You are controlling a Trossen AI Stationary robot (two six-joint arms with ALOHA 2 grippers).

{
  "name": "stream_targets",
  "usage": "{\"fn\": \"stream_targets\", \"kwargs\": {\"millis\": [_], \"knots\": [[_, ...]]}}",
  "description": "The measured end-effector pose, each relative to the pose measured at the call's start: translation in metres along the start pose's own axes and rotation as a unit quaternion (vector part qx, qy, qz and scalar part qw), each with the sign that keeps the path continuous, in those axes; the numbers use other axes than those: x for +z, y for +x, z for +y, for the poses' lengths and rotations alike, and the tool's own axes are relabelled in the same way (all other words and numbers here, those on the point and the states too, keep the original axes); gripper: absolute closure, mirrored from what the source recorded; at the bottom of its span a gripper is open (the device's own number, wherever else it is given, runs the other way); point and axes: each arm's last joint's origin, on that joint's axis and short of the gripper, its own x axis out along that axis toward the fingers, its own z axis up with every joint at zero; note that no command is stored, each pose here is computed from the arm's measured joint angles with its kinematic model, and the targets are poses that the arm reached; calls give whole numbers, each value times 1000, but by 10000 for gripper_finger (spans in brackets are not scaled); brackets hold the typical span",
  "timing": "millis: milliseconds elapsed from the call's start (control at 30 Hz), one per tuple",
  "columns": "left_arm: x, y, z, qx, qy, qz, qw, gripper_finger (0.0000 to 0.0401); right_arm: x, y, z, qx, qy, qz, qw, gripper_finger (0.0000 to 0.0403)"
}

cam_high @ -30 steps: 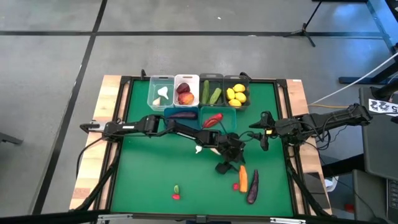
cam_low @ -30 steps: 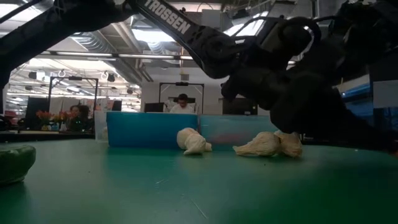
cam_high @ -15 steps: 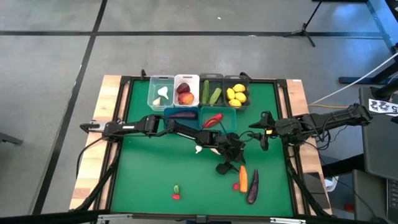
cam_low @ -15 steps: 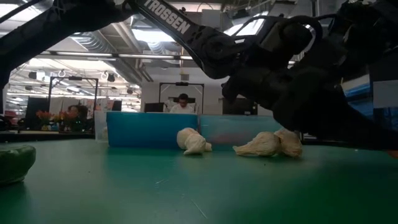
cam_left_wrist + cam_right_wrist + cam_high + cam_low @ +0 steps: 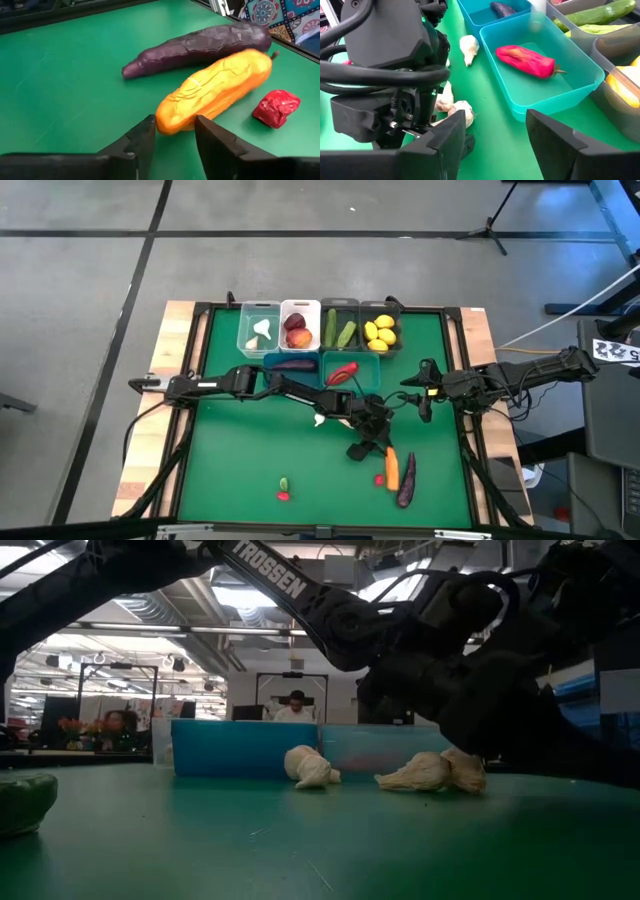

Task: Sort produce into baskets
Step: Put the orange chili pepper into the light blue bin

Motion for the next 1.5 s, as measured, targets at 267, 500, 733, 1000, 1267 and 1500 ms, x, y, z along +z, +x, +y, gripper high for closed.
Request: {"fn": "stream_targets", "kwargs": {"millis": [267,500,733,1000,1267,1500], "knots": [[0,0,1,1,-15,0,1000,326,0,0,0,0,0,0,1000,194],[-1,-4,6,6,-48,0,999,372,0,0,0,0,0,0,1000,194],[-5,-14,23,22,-106,-2,994,383,0,0,0,-1,-4,1,1000,194],[6,-27,24,10,-135,14,991,383,-1,0,0,-1,-5,4,1000,194],[32,-54,11,1,-150,78,986,384,-1,0,0,-1,-6,5,1000,194],[59,-118,-1,117,-126,242,955,384,-1,0,0,-1,-7,5,1000,194]]}}
